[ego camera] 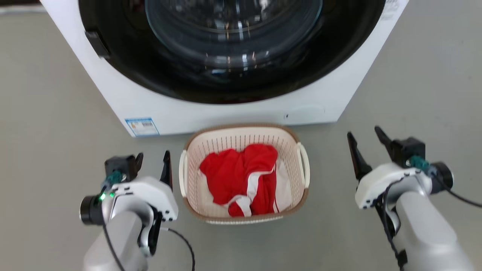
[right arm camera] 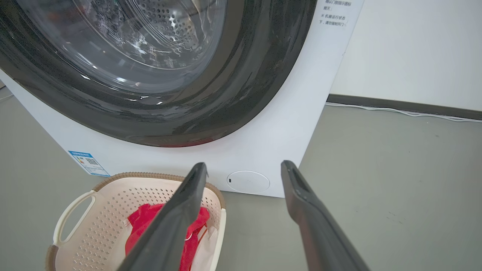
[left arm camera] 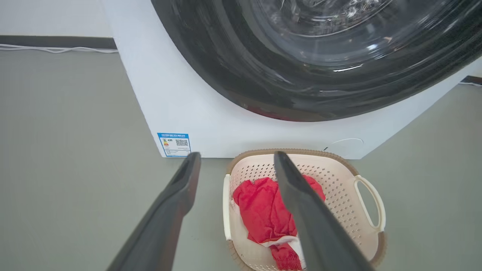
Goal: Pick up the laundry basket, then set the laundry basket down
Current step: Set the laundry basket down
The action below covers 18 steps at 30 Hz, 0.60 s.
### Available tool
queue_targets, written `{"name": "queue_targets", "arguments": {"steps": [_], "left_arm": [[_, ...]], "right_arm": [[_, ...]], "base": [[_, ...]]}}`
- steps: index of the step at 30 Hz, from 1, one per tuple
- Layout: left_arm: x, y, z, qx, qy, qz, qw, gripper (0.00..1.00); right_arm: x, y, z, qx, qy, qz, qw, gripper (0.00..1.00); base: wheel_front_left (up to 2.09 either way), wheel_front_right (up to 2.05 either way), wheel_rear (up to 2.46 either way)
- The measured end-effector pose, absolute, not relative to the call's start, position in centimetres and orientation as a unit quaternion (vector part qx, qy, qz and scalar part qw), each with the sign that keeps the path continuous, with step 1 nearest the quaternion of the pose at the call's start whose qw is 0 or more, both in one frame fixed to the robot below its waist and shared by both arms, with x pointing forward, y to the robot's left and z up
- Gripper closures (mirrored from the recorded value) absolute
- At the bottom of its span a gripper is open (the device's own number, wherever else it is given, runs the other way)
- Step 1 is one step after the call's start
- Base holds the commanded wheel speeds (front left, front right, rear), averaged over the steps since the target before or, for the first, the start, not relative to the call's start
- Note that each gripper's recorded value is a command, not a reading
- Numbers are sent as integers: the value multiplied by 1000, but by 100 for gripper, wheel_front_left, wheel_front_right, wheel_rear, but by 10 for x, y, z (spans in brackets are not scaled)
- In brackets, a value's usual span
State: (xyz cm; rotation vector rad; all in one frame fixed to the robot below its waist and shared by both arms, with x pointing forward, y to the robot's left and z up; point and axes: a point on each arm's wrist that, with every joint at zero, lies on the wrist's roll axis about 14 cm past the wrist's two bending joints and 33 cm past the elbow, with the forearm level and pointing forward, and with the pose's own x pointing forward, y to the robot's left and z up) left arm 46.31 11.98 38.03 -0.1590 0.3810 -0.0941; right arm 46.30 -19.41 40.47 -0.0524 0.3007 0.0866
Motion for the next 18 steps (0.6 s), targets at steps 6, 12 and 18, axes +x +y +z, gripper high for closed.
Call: {"name": "queue_targets", "arguments": {"steps": [6, 12, 18], "left_arm": [[443, 135, 402, -90, 158, -27, 983, 0], [411, 149, 415, -103, 138, -4, 985, 0], [391, 164, 425, -109, 116, 13, 987, 0]], "right_arm": [[443, -196, 427, -28, 120, 36, 992, 0], [417, -201, 447, -25, 89, 25, 995, 0], [403, -198, 462, -26, 62, 27, 997, 0]], "base": [[0, 0, 0], [0, 0, 0], [0, 0, 0]]}}
